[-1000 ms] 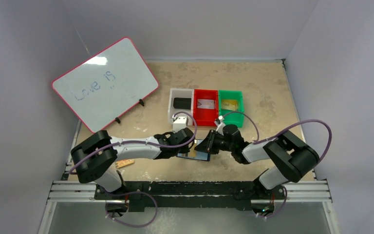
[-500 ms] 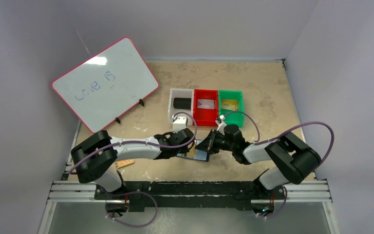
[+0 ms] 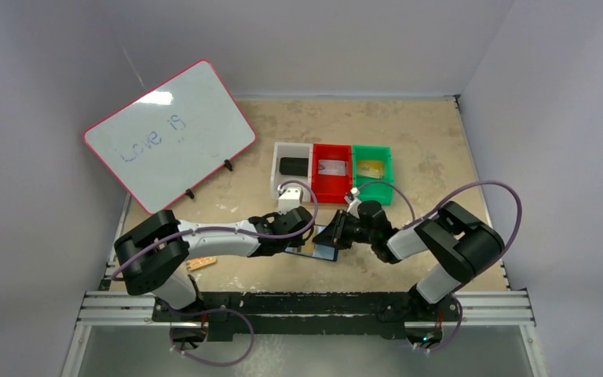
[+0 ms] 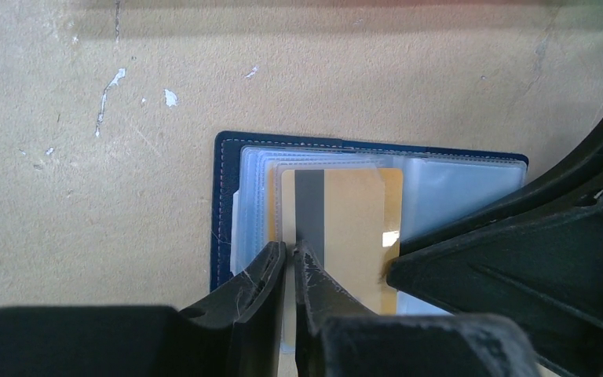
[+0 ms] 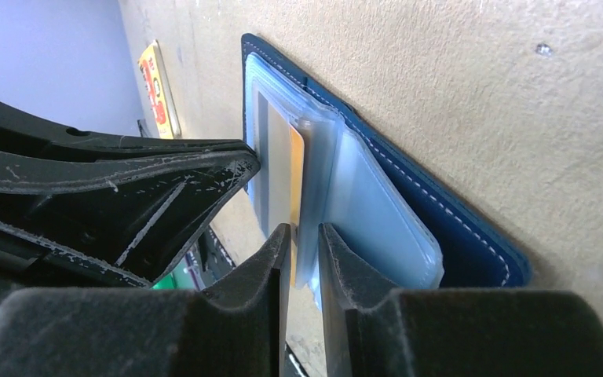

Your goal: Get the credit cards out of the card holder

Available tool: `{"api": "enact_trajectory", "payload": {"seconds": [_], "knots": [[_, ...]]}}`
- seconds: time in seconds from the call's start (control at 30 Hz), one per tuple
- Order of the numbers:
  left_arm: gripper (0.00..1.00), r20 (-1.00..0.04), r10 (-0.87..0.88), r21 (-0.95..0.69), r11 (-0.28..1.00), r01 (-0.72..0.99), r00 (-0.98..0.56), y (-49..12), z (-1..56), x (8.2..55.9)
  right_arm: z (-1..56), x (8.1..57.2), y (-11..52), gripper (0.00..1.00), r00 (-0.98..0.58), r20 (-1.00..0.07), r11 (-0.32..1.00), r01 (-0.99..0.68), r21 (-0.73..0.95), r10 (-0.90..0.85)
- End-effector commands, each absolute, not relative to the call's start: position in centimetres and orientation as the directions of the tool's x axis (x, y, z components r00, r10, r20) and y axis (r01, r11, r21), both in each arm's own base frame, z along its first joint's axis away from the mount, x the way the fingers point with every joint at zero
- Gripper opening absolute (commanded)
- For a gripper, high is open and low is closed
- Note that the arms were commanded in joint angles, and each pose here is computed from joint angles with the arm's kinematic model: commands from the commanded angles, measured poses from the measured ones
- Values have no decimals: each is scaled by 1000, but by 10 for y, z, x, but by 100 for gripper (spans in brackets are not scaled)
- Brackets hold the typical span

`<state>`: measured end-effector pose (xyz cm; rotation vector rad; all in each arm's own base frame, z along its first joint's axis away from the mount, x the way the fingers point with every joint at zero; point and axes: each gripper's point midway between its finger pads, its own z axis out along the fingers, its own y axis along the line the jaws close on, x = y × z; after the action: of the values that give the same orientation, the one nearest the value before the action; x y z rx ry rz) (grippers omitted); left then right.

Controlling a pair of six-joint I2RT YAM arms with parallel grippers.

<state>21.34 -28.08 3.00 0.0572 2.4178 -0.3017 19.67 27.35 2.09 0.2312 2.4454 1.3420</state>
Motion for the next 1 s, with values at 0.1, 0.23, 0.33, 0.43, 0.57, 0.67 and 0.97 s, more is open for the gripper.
{"api": "enact_trajectory", "payload": {"seconds": [0.1, 0.23, 0.33, 0.43, 0.57, 0.67, 0.97], "knots": [[9, -602, 50, -93, 987, 132, -797, -257, 8, 199, 35, 205, 286, 19, -926, -240, 466, -81, 881, 292], [8, -603, 53, -87, 988, 132, -796, -256, 7, 200, 33, 203, 286, 5, -927, -227, 462, -68, 884, 298], [7, -603, 52, -81, 989, 126, -796, -254, 7, 200, 31, 203, 282, 0, -922, -227, 479, -53, 876, 313], [7, -604, 56, -71, 990, 124, -795, -252, 6, 200, 30, 203, 275, 0, -913, -232, 497, -38, 867, 335], [6, -604, 58, -63, 991, 121, -795, -250, 5, 200, 27, 200, 265, 0, -908, -235, 525, -20, 851, 346], [6, -605, 59, -63, 991, 122, -794, -250, 6, 200, 26, 198, 260, 0, -906, -233, 530, -12, 848, 353], [6, -608, 58, -67, 990, 123, -792, -251, 8, 201, 20, 200, 249, 0, -895, -225, 561, 33, 827, 385]]}}
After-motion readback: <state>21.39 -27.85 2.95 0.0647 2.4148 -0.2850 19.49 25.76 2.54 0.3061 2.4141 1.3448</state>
